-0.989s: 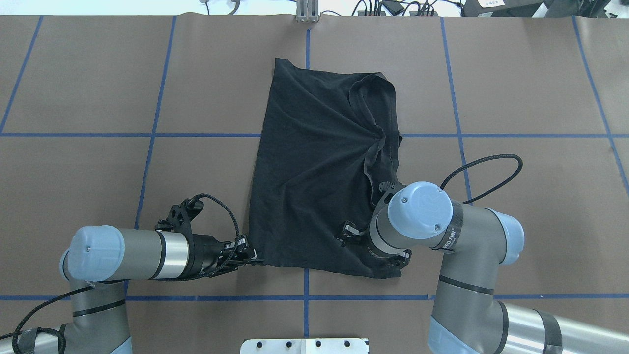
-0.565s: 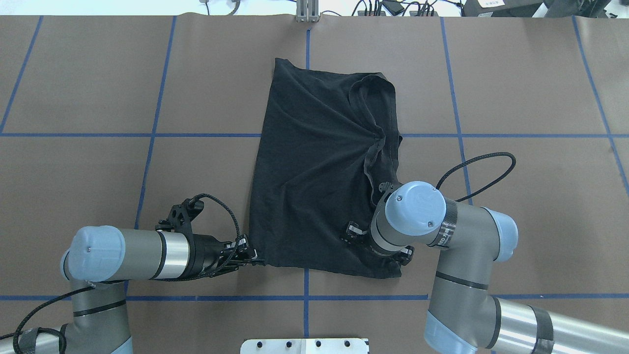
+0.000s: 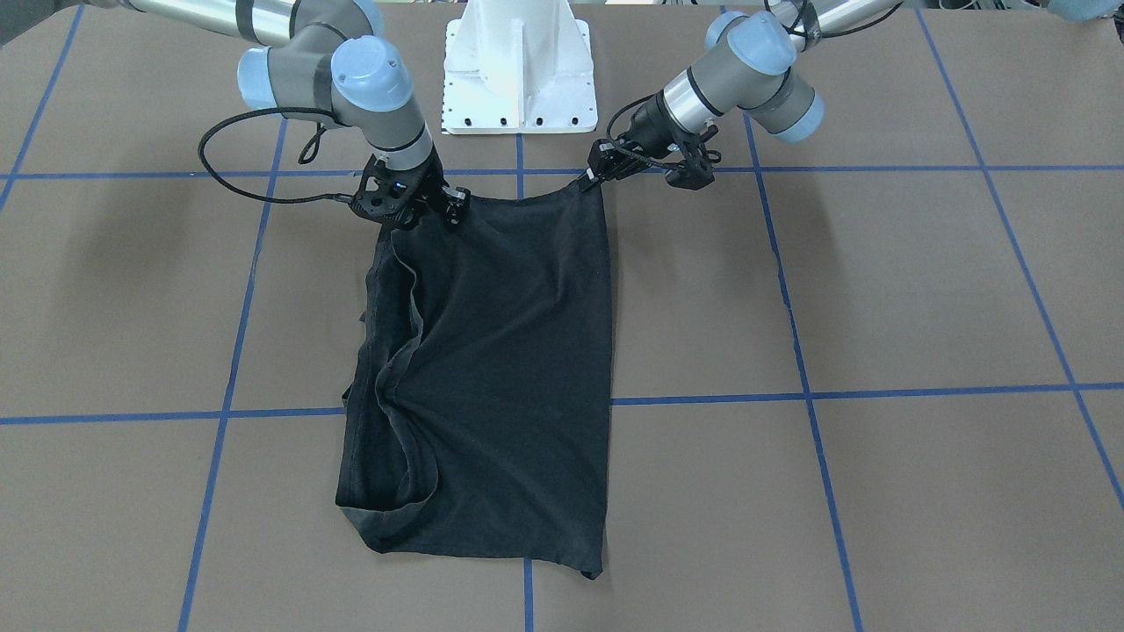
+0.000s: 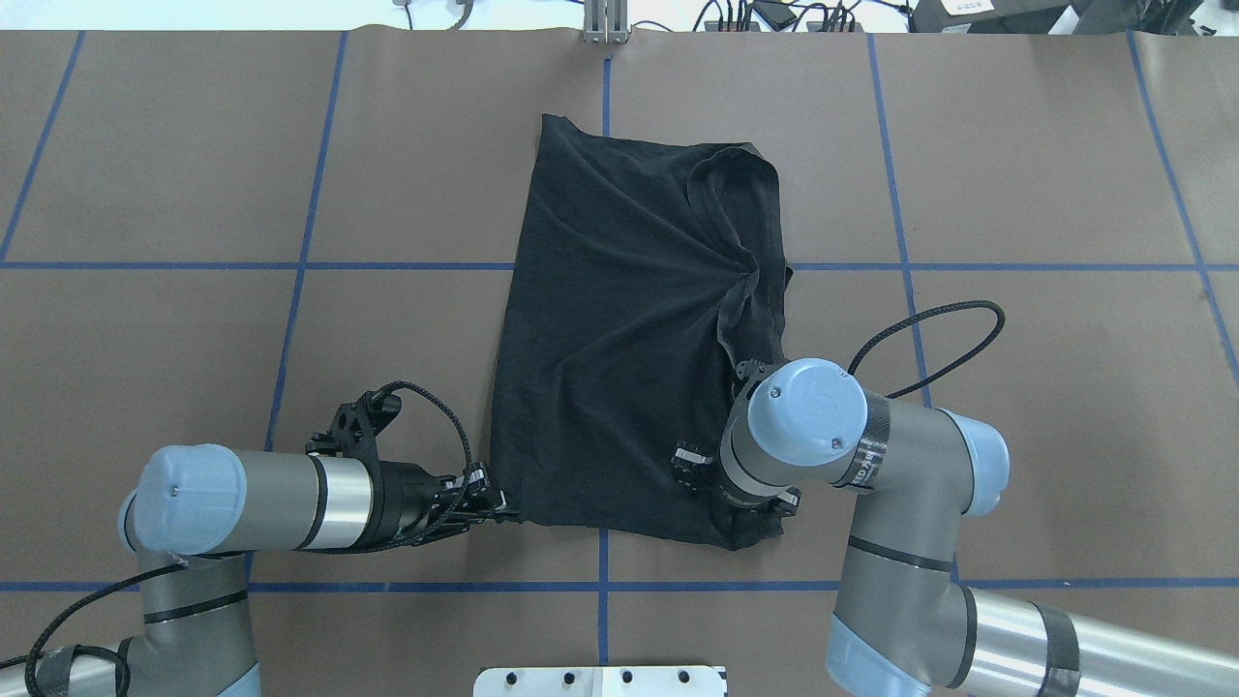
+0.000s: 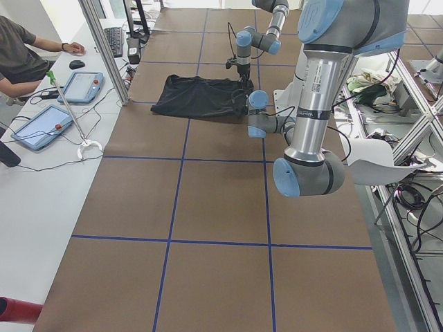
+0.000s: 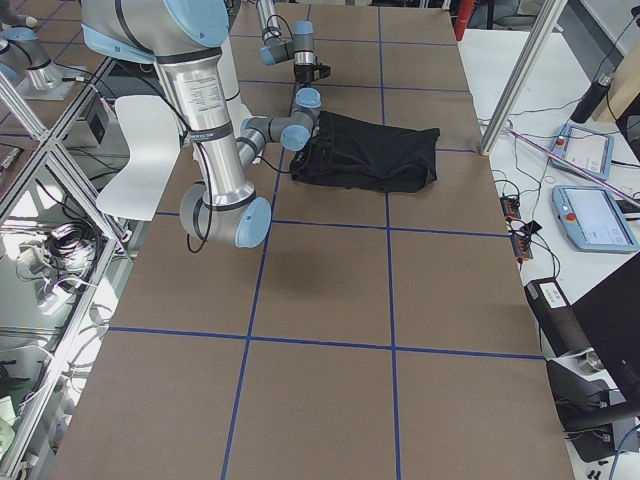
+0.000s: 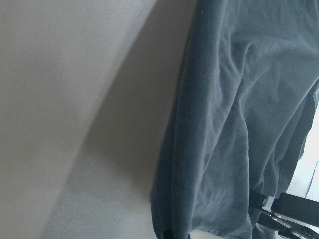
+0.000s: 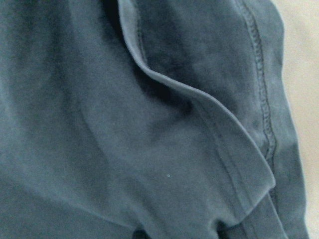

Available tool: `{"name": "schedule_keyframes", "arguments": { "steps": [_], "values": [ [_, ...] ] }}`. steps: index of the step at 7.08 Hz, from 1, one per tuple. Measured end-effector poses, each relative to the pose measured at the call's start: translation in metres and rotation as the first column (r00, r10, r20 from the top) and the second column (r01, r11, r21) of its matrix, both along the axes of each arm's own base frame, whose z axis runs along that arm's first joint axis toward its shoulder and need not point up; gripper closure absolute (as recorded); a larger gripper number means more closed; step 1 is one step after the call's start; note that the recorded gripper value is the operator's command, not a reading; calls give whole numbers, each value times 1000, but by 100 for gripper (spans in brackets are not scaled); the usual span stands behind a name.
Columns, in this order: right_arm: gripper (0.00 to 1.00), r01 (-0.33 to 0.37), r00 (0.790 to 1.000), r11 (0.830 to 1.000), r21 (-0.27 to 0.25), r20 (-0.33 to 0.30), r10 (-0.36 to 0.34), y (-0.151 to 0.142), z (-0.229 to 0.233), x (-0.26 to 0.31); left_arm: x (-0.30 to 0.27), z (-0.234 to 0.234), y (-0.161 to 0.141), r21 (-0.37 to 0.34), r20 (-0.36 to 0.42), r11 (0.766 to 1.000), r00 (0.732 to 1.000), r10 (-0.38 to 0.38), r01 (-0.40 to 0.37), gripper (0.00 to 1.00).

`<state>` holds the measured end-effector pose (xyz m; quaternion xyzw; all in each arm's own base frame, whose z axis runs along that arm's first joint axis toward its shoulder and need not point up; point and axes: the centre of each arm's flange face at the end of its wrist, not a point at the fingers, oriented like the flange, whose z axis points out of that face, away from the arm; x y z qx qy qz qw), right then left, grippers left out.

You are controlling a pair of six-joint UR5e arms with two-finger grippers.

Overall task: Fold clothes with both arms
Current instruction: 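Grasp the near shirt corners with the left and right grippers, then lift the shirt with both grippers and fold it toward the far side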

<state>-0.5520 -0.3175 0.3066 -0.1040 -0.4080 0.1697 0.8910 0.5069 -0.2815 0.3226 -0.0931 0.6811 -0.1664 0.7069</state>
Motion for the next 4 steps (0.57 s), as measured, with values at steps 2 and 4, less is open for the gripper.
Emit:
{"name": "schedule_keyframes", "arguments": {
  "steps": [2, 4],
  "values": [
    [100, 12, 1000, 1000, -2, 22, -12, 2, -8, 1, 0, 0, -1, 0, 0, 1000, 1000, -2, 2, 100],
    [100, 13, 999, 1000, -1, 35, -13, 3, -14, 3, -1, -1, -1, 0, -1, 1000, 1000, -3, 3, 100]
  ]
}}
